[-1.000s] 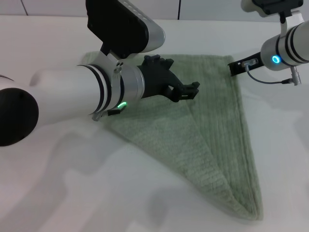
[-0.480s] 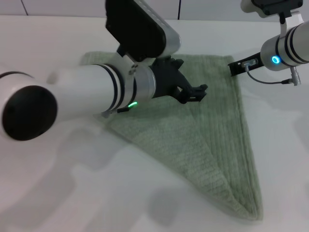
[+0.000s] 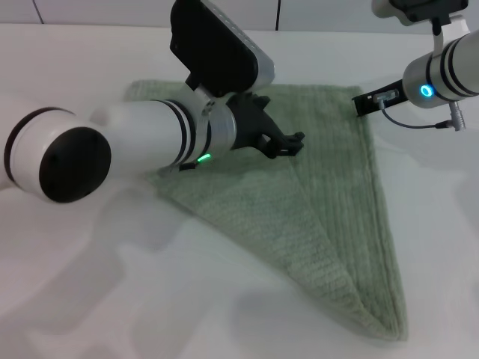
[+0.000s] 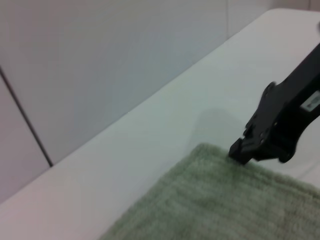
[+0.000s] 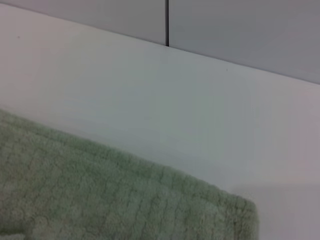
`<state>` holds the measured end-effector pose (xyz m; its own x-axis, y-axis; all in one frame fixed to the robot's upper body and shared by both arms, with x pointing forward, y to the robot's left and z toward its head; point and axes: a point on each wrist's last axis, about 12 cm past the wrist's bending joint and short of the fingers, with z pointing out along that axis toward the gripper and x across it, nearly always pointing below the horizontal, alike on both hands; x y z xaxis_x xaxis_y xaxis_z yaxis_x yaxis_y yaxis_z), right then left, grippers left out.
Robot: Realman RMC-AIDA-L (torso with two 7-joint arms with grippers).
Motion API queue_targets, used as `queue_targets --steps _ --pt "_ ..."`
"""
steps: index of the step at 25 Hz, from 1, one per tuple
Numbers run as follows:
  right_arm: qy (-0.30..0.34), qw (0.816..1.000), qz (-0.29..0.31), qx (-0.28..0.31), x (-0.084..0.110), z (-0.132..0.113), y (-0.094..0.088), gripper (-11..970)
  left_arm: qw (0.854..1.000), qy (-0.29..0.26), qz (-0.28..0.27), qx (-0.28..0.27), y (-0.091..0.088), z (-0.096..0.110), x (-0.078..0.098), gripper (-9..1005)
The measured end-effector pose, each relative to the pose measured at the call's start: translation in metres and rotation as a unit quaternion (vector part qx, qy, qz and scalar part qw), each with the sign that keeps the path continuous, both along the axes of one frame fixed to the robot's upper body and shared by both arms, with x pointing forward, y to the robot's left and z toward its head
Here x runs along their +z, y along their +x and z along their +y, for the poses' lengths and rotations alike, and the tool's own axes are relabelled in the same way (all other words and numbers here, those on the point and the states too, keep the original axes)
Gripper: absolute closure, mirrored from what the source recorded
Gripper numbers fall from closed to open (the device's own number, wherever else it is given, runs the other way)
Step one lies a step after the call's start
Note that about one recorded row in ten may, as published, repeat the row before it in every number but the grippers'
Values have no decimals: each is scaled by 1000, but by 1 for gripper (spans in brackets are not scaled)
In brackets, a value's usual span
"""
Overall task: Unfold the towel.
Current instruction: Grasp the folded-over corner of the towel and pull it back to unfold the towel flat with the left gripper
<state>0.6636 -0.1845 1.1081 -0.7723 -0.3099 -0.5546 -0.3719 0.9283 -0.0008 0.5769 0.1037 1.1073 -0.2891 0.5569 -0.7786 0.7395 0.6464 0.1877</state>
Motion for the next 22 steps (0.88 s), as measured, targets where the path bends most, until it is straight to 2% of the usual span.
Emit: queue_targets --steps 6,7,17,22 --pt "0 1000 1 2 1 1 0 960 1000 3 10 5 3 0 -2 173" --pt "-1 1000 2 3 2 2 0 960 999 8 27 17 10 -2 -8 173" --pt "-4 1000 2 7 2 3 0 960 1000 2 7 22 18 -5 -11 176" --pt "-5 1000 2 9 2 4 0 960 999 14 25 32 25 -6 -17 176"
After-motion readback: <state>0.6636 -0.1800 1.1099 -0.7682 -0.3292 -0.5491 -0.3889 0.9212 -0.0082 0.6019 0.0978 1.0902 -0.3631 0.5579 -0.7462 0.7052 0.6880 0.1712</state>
